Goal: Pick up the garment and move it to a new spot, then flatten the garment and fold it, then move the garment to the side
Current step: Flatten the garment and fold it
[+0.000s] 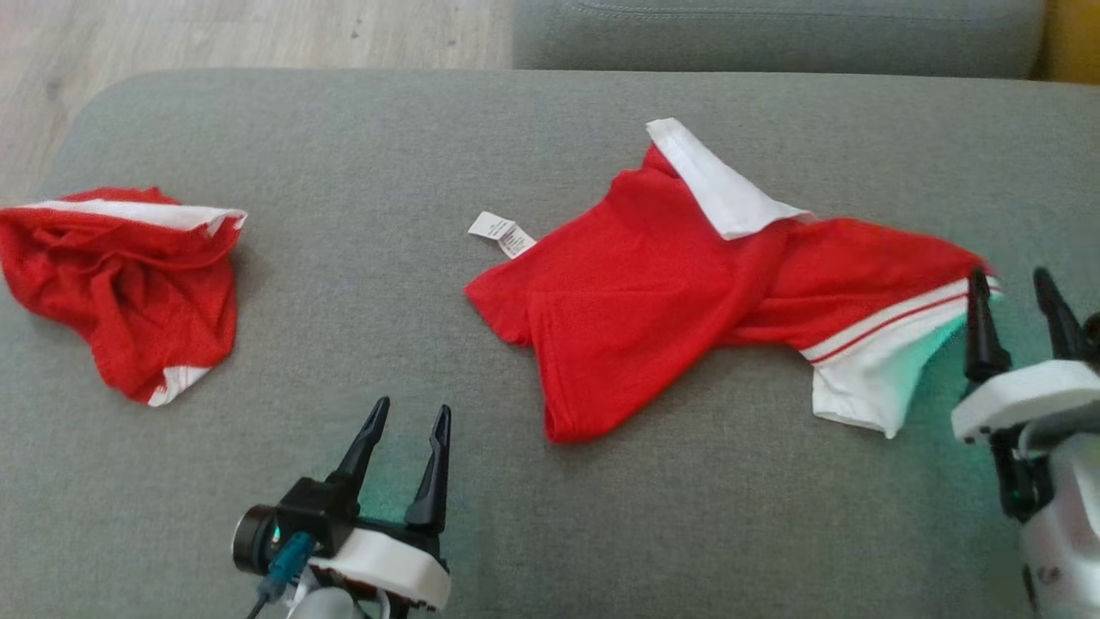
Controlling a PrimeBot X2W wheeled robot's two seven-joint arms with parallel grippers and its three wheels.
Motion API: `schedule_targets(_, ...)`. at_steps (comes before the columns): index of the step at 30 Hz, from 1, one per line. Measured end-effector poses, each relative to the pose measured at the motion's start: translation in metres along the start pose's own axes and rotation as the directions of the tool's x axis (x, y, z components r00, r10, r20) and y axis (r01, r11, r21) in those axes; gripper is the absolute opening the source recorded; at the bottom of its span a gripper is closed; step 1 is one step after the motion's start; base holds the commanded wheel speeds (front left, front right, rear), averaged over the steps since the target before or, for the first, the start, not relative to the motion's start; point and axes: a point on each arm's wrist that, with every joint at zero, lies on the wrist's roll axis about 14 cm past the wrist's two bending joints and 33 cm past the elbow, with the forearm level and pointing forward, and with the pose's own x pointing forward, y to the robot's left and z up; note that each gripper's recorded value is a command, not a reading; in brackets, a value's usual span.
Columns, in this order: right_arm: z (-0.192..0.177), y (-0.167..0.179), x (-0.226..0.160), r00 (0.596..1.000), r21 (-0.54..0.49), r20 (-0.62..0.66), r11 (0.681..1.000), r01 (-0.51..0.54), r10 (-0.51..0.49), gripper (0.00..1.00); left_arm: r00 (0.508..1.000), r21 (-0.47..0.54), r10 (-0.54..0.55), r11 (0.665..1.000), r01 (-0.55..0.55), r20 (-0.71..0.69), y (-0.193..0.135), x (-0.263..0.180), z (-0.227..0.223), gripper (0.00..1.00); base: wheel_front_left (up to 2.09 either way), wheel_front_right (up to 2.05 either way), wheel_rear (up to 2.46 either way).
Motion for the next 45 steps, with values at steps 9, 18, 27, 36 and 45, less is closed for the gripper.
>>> schedule_targets(9,-0.010,0.041,-0.029,0.998,0.086,0.040,0.995,-0.041,0.038,1.00,0.986,-0.104,-0.158,0.983,0.151,-0.055,-0.049,0.006,-0.017,1.00,0.00,0.00,0.00)
schedule_targets(18,-0.024,0.042,-0.038,1.000,0.106,0.008,0.994,-0.028,0.028,1.00,0.925,-0.226,-0.359,0.918,0.326,-0.126,-0.112,0.025,-0.032,1.00,0.00,0.00,0.00)
schedule_targets(27,-0.035,0.027,-0.046,1.000,0.112,-0.021,0.994,0.018,-0.016,1.00,0.909,-0.210,-0.363,0.923,0.322,-0.203,-0.109,0.040,-0.050,1.00,0.00,0.00,0.00)
schedule_targets(36,-0.039,0.031,-0.048,0.999,0.115,-0.032,0.993,0.011,-0.007,1.00,0.904,-0.200,-0.406,0.904,0.377,-0.131,-0.122,0.054,-0.025,0.00,0.00,0.00,0.00)
schedule_targets(45,-0.038,0.044,-0.049,0.999,0.126,-0.034,0.992,-0.022,0.026,1.00,0.889,-0.085,-0.448,0.886,0.455,0.091,-0.136,0.047,0.047,0.00,0.00,0.00,0.00)
